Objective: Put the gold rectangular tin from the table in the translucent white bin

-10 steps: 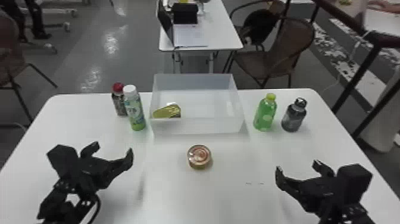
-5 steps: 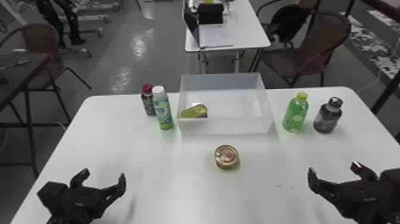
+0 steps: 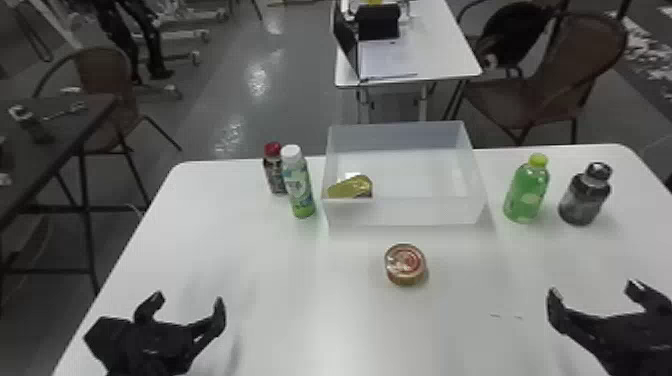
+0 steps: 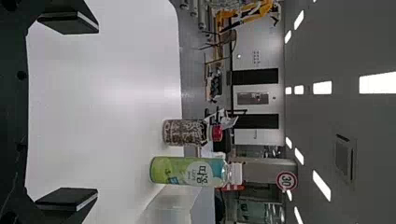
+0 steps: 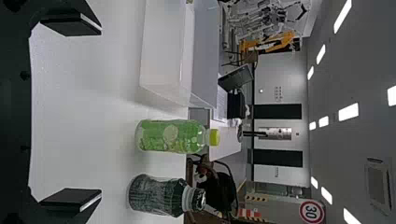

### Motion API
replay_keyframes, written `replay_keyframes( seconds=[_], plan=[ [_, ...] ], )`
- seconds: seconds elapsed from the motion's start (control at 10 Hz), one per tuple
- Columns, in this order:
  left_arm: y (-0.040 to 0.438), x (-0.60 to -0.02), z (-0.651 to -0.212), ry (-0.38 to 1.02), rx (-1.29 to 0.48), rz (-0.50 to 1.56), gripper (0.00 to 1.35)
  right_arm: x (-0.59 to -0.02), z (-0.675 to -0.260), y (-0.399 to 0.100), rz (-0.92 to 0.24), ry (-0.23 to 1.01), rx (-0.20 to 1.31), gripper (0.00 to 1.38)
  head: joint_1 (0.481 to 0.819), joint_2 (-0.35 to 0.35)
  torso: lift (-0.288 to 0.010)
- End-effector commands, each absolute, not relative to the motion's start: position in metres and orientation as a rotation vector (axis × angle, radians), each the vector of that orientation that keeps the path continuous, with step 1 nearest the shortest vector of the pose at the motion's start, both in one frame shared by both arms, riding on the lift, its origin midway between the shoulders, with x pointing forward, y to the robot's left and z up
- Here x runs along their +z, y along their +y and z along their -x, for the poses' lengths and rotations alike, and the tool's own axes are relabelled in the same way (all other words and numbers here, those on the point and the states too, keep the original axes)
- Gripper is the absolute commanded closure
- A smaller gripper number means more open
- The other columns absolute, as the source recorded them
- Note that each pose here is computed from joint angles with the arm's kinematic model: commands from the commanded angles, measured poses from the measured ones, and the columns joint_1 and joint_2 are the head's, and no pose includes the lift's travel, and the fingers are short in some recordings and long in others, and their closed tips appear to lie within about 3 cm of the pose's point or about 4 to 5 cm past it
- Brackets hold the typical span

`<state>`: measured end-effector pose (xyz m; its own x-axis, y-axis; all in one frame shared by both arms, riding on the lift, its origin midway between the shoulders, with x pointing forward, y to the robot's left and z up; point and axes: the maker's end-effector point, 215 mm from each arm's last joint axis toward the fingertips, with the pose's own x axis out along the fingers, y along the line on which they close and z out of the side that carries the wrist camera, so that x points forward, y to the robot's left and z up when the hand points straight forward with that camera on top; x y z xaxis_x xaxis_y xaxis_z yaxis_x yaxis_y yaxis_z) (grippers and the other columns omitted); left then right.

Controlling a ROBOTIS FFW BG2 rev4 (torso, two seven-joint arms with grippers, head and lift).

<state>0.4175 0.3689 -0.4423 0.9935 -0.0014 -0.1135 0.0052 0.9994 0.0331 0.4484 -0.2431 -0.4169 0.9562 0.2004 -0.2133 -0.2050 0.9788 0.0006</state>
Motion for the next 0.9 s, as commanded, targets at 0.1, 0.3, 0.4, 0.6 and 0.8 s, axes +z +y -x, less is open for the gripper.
replay_keyframes(
  seconds=[0.1, 0.3, 0.4, 0.6, 0.8],
  plan=[
    [0.365, -0.445, -0.416, 0.113, 0.001, -0.005, 0.08, -0.416, -0.447, -0.243, 0.030, 0.208, 0.206, 0.07, 0.695, 0.162, -0.088],
    [0.363, -0.447, -0.416, 0.115, 0.006, 0.012, 0.08, -0.416, -0.446, -0.243, 0.030, 0.207, 0.206, 0.07, 0.695, 0.160, -0.088],
    [0.359, -0.447, -0.419, 0.114, 0.001, 0.018, 0.09, -0.415, -0.446, -0.243, 0.031, 0.202, 0.206, 0.07, 0.695, 0.159, -0.088],
    [0.348, -0.446, -0.425, 0.105, -0.003, 0.046, 0.09, -0.415, -0.447, -0.243, 0.025, 0.203, 0.205, 0.07, 0.695, 0.151, -0.088],
    [0.341, -0.448, -0.426, 0.104, -0.003, 0.066, 0.09, -0.415, -0.448, -0.242, 0.019, 0.200, 0.204, 0.07, 0.695, 0.137, -0.088]
  ],
)
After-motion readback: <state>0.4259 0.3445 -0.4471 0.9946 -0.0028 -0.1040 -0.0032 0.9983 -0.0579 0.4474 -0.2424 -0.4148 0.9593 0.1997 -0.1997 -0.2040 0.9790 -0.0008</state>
